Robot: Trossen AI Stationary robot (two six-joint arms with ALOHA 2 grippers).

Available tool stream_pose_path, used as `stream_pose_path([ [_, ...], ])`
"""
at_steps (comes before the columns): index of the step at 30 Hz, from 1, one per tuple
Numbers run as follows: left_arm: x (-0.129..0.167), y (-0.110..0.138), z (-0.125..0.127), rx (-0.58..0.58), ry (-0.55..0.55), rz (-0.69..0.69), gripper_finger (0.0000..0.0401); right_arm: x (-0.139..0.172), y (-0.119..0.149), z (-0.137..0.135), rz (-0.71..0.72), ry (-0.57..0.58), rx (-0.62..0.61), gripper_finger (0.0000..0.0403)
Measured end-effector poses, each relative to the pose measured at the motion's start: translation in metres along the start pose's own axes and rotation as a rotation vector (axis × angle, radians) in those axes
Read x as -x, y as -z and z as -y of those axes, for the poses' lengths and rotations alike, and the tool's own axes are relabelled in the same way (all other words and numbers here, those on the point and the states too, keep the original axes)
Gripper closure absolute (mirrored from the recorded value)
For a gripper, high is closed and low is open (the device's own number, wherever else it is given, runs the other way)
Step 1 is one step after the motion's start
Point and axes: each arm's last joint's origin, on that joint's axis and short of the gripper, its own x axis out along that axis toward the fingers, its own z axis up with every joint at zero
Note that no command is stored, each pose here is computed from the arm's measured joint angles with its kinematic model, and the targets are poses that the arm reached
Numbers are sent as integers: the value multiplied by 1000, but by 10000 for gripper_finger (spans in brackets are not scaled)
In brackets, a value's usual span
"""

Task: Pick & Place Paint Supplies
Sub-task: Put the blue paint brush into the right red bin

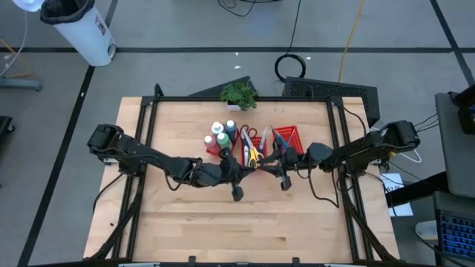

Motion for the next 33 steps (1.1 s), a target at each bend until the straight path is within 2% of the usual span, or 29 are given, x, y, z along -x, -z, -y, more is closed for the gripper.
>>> stream_pose_path([
  [2,0,0,0,-1,-1,0,401,0,0,0,-3,-2,1,362],
  [4,0,0,-1,-3,-3,0,401,0,1,0,-5,-3,5,390],
  [7,0,0,-1,-5,-3,0,397,0,1,0,-6,-1,-19,396],
  [10,2,-3,-1,-31,-1,6,376,1,-2,2,-5,6,-32,398],
  [17,37,-30,6,-61,59,52,254,21,-33,27,-64,152,-43,400],
  [21,52,-33,9,-84,79,19,193,45,-54,48,-232,385,-12,401],
  [26,55,-22,12,-85,78,-75,153,80,-61,67,-511,624,-54,401],
  [29,54,-16,11,-75,53,-119,145,96,-53,74,-637,697,-110,402],
  [33,53,-14,7,-27,31,-149,148,102,-42,77,-721,675,-185,401],
])
